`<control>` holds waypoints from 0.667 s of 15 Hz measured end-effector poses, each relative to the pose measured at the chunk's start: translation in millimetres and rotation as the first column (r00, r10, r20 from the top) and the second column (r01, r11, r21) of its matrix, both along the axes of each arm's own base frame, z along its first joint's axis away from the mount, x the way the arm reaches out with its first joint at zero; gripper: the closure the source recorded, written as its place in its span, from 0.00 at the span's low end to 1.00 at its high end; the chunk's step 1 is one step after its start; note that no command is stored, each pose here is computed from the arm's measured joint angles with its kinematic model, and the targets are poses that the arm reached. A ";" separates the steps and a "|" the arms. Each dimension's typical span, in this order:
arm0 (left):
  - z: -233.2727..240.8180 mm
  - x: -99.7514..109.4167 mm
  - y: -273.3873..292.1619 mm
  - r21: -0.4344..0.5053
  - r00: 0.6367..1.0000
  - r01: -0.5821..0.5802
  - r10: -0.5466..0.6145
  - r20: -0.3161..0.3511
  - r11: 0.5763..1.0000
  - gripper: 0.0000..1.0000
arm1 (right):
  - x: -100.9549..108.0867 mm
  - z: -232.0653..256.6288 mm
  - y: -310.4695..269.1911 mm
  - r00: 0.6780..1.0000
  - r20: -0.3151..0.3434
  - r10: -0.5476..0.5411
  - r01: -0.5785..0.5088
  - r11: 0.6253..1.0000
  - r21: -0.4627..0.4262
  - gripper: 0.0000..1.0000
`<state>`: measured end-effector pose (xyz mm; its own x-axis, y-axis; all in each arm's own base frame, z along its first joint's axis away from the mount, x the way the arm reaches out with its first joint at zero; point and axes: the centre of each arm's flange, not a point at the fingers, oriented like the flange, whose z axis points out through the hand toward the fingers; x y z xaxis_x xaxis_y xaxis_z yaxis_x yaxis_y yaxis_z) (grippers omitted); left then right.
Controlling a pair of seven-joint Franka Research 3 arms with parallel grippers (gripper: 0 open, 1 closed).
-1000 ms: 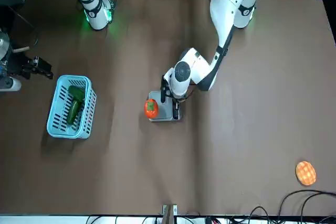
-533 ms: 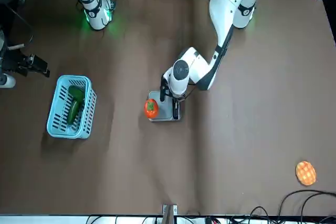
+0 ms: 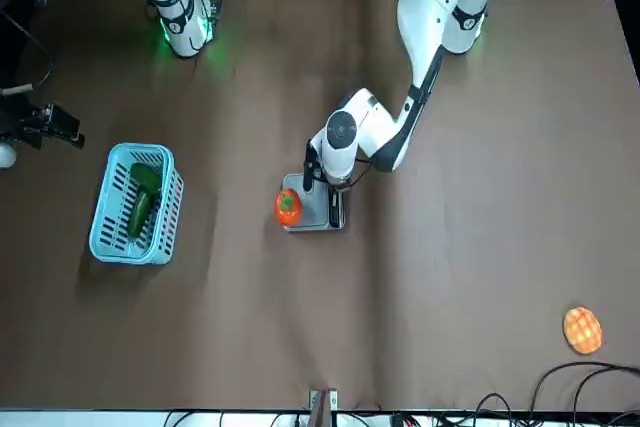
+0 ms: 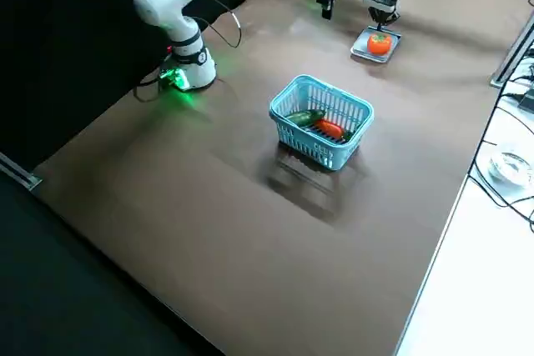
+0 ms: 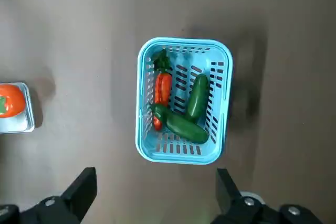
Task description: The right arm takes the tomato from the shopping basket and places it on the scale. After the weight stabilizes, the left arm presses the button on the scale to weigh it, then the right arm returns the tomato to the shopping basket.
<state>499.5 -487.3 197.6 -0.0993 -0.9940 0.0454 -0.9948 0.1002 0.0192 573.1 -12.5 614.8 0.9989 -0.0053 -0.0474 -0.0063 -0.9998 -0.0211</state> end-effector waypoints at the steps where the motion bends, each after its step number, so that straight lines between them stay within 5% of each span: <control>1: 0.1 0.0 0.0 0.000 1.000 0.000 0.000 0.000 1.000 0.99 | 0.3 0.2 1.8 1.000 0.003 0.003 -0.003 1.000 0.000 0.00; 5: 3.4 6.5 3.0 -0.003 1.000 -0.008 0.008 0.009 1.000 0.99 | 0.6 0.1 4.3 1.000 0.004 0.008 -0.008 1.000 -0.001 0.00; 10: 56.7 38.4 29.7 0.007 0.998 -0.056 0.056 0.024 0.998 0.99 | 0.7 -0.1 6.0 1.000 0.004 0.011 -0.011 1.000 -0.001 0.00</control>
<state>537.8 -457.6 254.4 -0.0443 -0.9984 0.0362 -0.9990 0.0442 -0.0044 573.8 -6.5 614.6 0.9990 0.0059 -0.0435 0.0050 -0.9998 -0.0205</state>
